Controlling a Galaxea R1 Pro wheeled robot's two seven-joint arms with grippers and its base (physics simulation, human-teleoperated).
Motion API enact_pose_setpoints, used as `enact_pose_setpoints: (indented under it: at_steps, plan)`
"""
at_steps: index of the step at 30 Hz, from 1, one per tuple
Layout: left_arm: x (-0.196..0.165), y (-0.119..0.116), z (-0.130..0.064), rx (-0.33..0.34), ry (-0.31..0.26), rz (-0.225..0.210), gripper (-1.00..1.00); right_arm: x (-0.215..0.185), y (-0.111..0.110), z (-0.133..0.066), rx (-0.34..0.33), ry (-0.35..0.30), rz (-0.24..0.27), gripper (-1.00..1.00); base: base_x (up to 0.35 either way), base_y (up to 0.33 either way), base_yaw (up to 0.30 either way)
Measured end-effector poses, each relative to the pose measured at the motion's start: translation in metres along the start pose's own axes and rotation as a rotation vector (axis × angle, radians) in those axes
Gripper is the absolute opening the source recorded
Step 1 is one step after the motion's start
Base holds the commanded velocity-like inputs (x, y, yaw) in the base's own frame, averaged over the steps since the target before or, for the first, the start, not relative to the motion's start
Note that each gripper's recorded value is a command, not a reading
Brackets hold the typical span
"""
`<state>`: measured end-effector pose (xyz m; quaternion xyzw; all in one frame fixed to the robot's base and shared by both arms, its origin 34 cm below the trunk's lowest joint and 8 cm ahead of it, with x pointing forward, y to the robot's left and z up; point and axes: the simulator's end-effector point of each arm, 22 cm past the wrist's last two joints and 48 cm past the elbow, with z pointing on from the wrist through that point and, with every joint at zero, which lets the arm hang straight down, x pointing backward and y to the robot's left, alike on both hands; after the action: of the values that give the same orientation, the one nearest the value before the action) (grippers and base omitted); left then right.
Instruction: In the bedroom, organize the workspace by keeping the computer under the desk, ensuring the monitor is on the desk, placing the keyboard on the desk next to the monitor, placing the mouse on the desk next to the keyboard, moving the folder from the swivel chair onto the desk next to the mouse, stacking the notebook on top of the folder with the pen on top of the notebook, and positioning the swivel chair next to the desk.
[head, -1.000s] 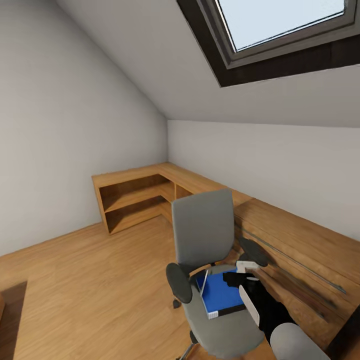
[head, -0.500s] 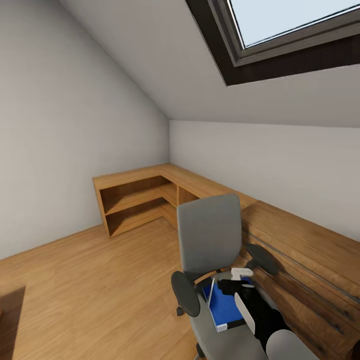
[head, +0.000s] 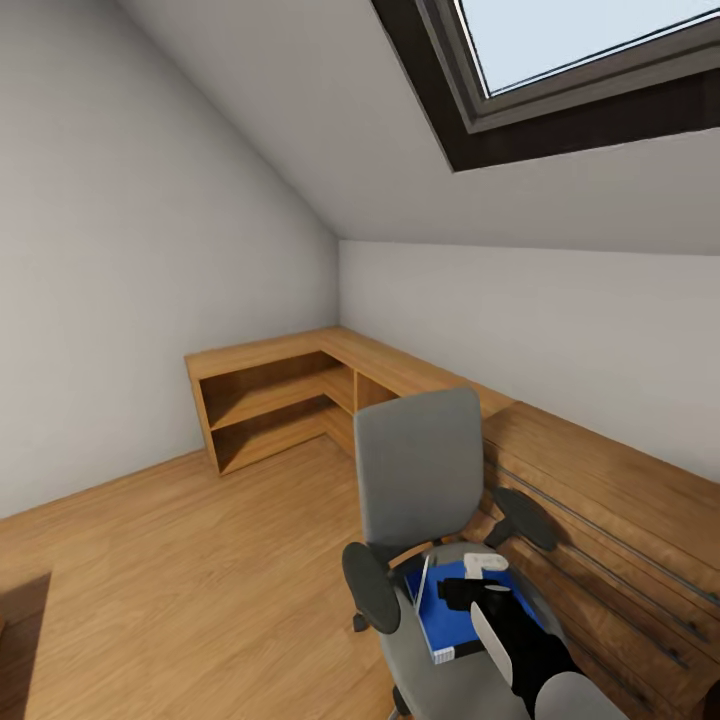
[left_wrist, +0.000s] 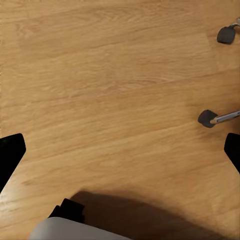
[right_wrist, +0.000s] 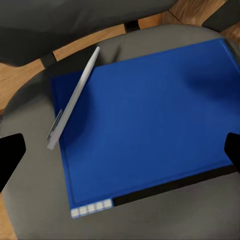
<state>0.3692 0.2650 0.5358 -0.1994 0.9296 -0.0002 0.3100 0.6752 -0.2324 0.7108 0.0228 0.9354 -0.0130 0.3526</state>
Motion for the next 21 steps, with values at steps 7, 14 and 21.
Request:
enact_pose_setpoints:
  at_steps: [7,14,21]
  plan:
    - [-0.0003,0.0008,0.0001,-0.001,0.0,-0.001,1.0,-0.0004,-0.0012,0.0,0.003,-0.001,-0.001,1.0,0.0,0.0,0.0]
    - [-0.001,0.0026,0.0003,-0.004,-0.001,0.0,1.0,-0.0013,-0.0034,-0.0001,0.006,-0.003,0.0,1.0,0.0,0.0,0.0]
    - [-0.0014,0.0036,0.0004,-0.005,-0.002,-0.001,1.0,-0.0005,-0.0046,-0.0001,0.01,0.001,-0.001,1.0,0.0,0.0,0.0]
